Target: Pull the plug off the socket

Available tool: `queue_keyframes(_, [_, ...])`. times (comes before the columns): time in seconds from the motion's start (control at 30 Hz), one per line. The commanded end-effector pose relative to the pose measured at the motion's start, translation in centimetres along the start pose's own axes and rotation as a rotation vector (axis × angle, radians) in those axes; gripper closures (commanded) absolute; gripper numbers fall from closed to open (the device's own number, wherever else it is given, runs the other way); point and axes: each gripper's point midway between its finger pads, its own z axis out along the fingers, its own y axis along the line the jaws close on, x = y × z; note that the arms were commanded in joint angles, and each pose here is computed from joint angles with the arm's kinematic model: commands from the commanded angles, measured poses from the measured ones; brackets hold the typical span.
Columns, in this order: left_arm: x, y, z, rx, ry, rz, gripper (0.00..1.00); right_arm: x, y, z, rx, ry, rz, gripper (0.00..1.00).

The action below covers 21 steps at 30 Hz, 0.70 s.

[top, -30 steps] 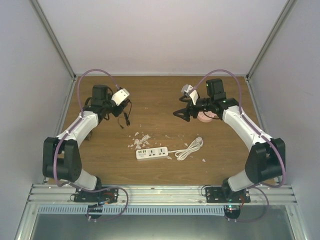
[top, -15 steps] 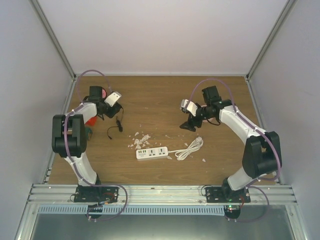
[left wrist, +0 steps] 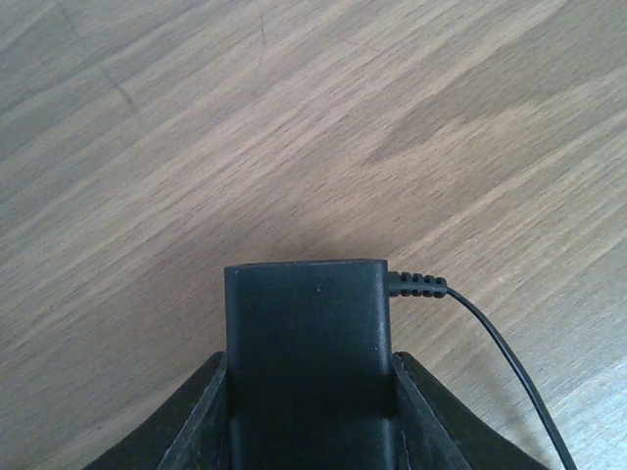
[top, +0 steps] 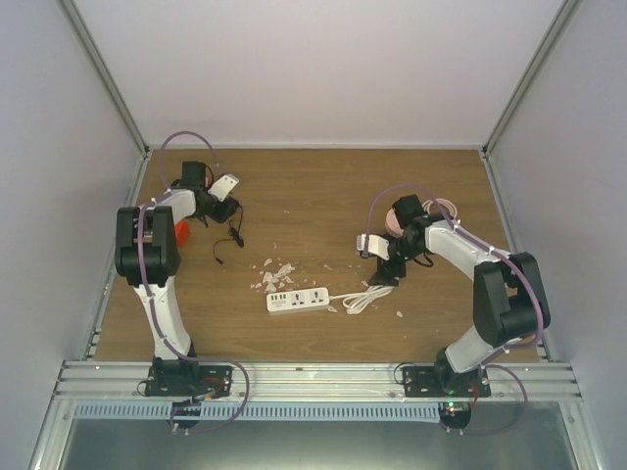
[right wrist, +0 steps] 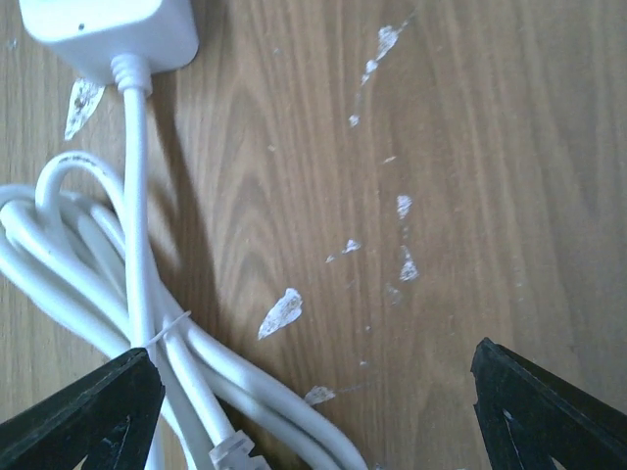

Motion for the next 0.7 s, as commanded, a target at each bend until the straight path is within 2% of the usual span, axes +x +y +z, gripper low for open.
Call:
queue_keyframes(0.0, [-0.5,0.5,0.2,-0.007,0.003,-0.006,0.61,0.9,1.1,0.4,-0.039,0.044,-0.076,0.12])
queue_keyframes(0.37, [-3.3,-0.7,-4.2,0.024,-0.092,0.018,0.03,0.4,4.0,1.3,-0.167,0.066,-0.159,0.1])
queue_keyframes(0.53, [-4.3,-1.0,-6.0,0.019,-0.128,0.035,0.01,0.8,5.6,2.6,-0.199,0.101,-0.191,0.09])
queue_keyframes(0.67, [-5.4,-0.9,-7.8,-0.014,-0.169,0.068,0.01,1.2,5.4,4.0,-0.173,0.141,-0.209,0.16])
